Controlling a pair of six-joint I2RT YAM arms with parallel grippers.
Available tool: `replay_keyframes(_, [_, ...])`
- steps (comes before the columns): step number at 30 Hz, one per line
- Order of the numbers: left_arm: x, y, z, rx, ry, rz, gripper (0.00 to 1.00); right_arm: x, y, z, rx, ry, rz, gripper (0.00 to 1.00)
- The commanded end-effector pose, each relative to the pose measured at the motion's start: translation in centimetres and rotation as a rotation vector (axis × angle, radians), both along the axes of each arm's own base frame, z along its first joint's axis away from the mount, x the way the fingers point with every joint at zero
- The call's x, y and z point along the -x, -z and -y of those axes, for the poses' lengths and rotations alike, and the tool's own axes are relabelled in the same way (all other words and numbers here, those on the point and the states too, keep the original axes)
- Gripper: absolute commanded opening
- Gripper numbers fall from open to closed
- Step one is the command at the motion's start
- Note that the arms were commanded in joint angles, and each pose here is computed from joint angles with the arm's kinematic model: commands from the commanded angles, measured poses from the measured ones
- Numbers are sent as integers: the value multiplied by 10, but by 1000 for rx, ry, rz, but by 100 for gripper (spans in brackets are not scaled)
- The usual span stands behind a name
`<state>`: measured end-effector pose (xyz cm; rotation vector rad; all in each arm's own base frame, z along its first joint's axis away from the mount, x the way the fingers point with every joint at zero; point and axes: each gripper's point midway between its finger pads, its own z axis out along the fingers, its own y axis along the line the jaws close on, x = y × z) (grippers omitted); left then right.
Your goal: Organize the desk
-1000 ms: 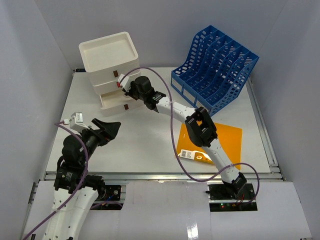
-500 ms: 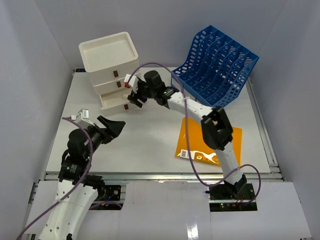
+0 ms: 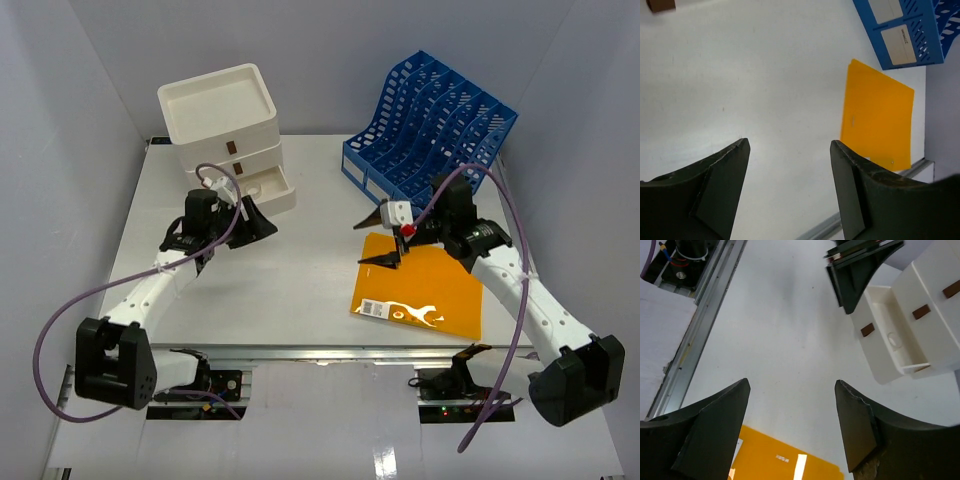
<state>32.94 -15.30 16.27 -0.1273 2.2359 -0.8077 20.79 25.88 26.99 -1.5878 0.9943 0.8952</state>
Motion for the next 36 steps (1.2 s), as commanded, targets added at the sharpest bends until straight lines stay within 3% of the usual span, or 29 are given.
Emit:
replay_keyframes(1, [-45,-11,-9,-259,146,174,74,35,27,17,-30,-88,-32,73])
replay_keyframes(5, [-68,3,-21,-511,286,274,75,39,30,29,-61,-74,-37,70])
replay_keyframes(11, [-80,21,-31,-684,410,333,78,33,33,43,-87,-31,-68,69])
replay_keyframes(18, [-86,42,-24,-714,532,364,55,23,37,49,-69,24,-69,64])
replay_keyframes(23, [-87,68,-23,-731,575,356,44,20,38,51,-62,41,-62,64])
replay_keyframes(26, [-96,77,-30,-784,544,377,27,20,39,51,-64,39,-67,64])
replay_keyframes(27, [-99,81,-35,-810,526,372,25,20,40,51,-64,40,-74,64])
replay_keyframes(32, [-127,80,-37,-865,495,429,27,16,44,53,-55,59,-81,63])
replay_keyframes(36, [-149,84,-46,-931,454,439,35,10,47,56,-45,80,-81,63])
